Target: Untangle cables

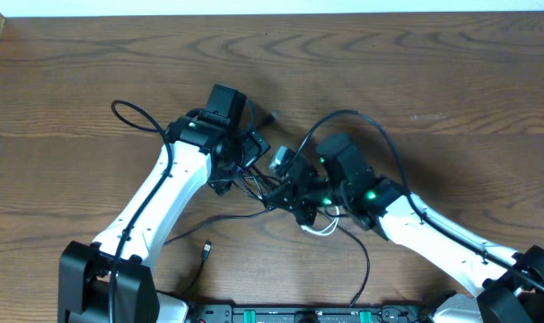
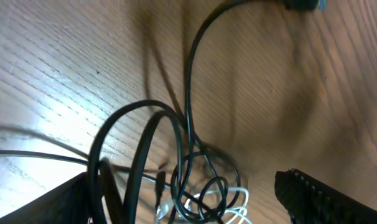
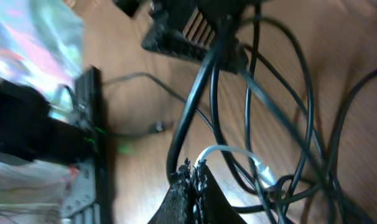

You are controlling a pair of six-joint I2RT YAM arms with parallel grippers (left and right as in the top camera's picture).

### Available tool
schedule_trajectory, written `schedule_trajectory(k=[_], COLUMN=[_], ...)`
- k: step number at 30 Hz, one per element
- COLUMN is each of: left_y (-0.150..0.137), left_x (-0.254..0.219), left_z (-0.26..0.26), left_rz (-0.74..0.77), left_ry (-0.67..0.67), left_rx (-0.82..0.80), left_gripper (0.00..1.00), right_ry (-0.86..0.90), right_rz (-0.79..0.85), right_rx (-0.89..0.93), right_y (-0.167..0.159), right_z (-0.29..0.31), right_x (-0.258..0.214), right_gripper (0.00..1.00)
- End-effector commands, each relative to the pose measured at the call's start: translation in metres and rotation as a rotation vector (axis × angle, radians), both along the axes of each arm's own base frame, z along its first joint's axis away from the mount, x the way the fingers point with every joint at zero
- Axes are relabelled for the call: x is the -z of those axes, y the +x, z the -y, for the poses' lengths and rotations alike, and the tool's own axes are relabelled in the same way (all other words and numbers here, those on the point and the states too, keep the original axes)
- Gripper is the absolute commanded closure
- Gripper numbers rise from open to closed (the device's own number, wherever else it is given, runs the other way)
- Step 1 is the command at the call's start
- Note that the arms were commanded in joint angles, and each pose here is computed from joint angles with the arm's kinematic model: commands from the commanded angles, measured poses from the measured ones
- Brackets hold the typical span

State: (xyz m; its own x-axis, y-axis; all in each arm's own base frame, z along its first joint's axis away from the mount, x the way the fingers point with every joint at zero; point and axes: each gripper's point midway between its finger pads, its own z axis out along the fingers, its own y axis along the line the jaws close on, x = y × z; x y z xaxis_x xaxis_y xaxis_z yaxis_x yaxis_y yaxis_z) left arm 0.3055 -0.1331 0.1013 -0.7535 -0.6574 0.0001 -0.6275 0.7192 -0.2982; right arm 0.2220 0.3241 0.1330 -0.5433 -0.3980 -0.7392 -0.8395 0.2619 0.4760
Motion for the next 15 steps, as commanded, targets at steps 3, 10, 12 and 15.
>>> schedule_trajectory(k=[3, 10, 12, 15], left_y=[0.005, 0.004, 0.004, 0.005], left_x=[-0.01, -0.01, -0.01, -0.01], left_z=[-0.005, -0.005, -0.005, -0.005], left_rz=[0.037, 0.036, 0.036, 0.04], left_ry=[0.008, 0.01, 0.01, 0.009], left_rx=[0.005, 0.012, 0.012, 0.012], left_gripper=[0.06, 0.06, 0.06, 0.05], right_ry=[-0.082, 0.044, 0.106, 0.169], right_rz=[-0.068, -0.021, -0.014, -0.006], right_rx=[0.154, 0.175, 0.14, 0.111], right_y=[0.018, 0.034, 0.03, 0.023], right_z=[0.013, 0.017, 0.021, 0.034], right_x=[0.015, -0.023, -0.043, -0.07], right_gripper=[0.99, 0.99, 0.99, 0.99])
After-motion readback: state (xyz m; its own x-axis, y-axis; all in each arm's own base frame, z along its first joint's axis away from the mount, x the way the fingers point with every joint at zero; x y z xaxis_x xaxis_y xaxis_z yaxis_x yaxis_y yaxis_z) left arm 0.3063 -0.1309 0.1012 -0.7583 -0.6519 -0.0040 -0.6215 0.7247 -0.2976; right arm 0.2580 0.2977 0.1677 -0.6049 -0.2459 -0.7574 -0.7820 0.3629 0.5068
